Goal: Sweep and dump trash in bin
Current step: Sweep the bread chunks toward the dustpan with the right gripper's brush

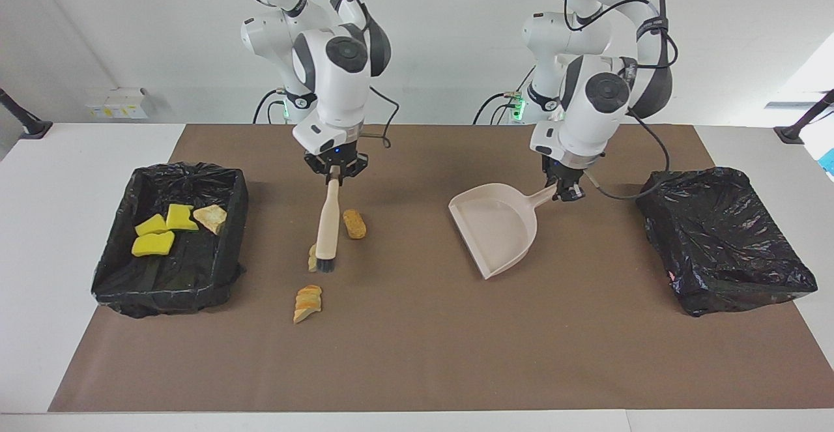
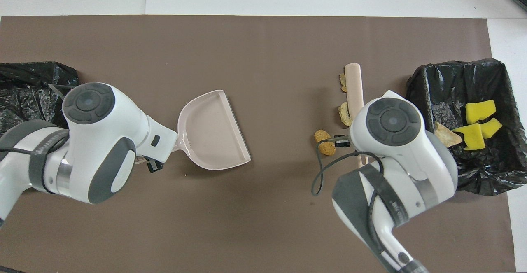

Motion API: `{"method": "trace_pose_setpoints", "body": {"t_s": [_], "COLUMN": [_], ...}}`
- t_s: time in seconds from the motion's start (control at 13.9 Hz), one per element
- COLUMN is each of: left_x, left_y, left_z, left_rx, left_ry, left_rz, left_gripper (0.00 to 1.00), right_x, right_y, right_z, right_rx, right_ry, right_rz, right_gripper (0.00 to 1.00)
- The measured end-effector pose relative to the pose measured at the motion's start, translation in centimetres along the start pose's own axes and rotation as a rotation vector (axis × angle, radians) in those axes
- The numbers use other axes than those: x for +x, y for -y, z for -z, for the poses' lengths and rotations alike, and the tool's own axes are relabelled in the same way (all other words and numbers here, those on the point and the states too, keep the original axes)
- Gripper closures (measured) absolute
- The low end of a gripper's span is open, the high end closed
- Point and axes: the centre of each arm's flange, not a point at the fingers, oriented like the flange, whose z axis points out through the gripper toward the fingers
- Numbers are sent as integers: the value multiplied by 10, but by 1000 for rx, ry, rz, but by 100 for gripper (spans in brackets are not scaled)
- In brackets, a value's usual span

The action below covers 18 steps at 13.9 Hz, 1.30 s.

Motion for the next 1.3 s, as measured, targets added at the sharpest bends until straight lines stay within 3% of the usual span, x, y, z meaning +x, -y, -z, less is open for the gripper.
{"method": "trace_pose_setpoints", "body": {"t_s": [0.22, 0.43, 0.65, 0.79, 1.3], "left_x": [41, 59, 75, 84, 93], "left_y": [-33, -51, -67, -76, -87], "left_z": [-8, -11, -19, -25, -24], "left_rx": [35, 31, -8, -14, -23], "left_ry": [-29, -41, -58, -54, -65], "left_rz": [107, 191, 328, 371, 375], "left_gripper": [68, 68, 68, 68, 68], "right_x": [26, 45, 46, 38, 21], "right_y": [-45, -77, -66, -40, 12], "right_z": [-43, -85, -115, -111, -92], "right_rx": [-102, -180, -194, -166, 63], "right_ry": [-26, -35, 2, 37, 95], "right_rz": [176, 336, 400, 415, 324], "right_gripper": [74, 74, 74, 74, 74]}}
